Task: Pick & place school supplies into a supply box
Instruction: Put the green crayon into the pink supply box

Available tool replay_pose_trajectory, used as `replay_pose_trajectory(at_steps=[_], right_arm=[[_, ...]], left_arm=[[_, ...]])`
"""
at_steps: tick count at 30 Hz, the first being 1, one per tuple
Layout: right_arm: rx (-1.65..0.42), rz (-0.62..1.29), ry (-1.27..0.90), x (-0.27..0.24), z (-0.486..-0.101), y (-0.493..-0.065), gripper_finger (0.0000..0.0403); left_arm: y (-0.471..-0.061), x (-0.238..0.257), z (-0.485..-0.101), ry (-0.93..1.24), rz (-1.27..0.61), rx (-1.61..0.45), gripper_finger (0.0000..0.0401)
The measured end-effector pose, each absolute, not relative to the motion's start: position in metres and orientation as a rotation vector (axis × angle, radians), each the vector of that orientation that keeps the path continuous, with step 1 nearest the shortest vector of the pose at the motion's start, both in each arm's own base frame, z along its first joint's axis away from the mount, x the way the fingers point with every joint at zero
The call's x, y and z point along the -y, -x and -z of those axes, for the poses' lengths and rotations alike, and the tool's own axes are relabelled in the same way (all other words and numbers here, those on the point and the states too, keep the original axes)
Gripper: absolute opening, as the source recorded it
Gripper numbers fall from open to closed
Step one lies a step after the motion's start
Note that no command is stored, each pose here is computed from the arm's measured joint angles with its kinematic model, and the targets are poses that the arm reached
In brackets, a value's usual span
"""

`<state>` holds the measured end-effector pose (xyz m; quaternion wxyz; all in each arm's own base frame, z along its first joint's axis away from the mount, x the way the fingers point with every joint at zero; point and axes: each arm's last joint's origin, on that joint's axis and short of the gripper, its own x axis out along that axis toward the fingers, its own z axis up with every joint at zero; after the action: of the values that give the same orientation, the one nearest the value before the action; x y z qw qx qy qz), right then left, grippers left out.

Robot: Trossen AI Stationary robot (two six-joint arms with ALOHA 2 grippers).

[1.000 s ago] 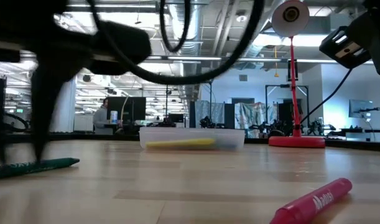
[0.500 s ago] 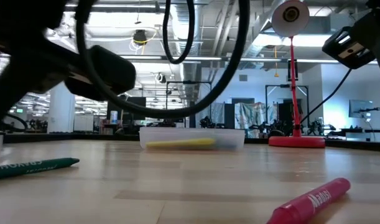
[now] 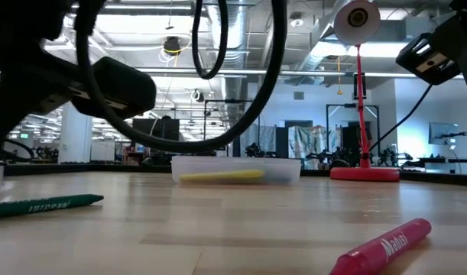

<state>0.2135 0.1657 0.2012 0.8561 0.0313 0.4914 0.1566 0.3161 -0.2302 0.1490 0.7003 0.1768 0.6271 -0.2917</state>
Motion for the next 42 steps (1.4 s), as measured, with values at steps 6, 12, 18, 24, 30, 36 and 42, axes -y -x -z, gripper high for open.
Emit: replay_pose_trajectory(at_steps=[6,12,18,24,30,36,42], right_arm=[[-1.034,-0.325,-0.073,-0.166,-0.201,-0.214,0.0118],[-1.033,-0.326,-0.074,-0.166,-0.201,-0.214,0.0118],[-1.024,-0.309,-0.066,-0.165,-0.201,-0.214,0.0118],[-1.021,-0.304,-0.064,-0.165,-0.201,-0.214,0.0118],[-1.021,-0.304,-0.063,-0.165,-0.201,-0.214,0.0118],[-1.022,-0.303,-0.063,-0.165,-0.201,-0.214,0.0118],[-1.022,-0.304,-0.062,-0.165,-0.201,-0.214,0.0118]], left_arm=[[-0.314,0.232,-0.149,-0.359,0.682,-1.409,0.0054],[-0.313,0.232,-0.149,-0.357,0.683,-1.424,0.0053],[-0.31,0.232,-0.149,-0.37,0.697,-1.452,0.0014],[-0.31,0.23,-0.146,-0.423,0.64,-1.451,0.0005],[-0.309,0.229,-0.142,-0.426,0.639,-1.496,0.0002],[-0.307,0.228,-0.141,-0.424,0.633,-1.516,0.0002],[-0.305,0.227,-0.141,-0.429,0.624,-1.547,0.0002]])
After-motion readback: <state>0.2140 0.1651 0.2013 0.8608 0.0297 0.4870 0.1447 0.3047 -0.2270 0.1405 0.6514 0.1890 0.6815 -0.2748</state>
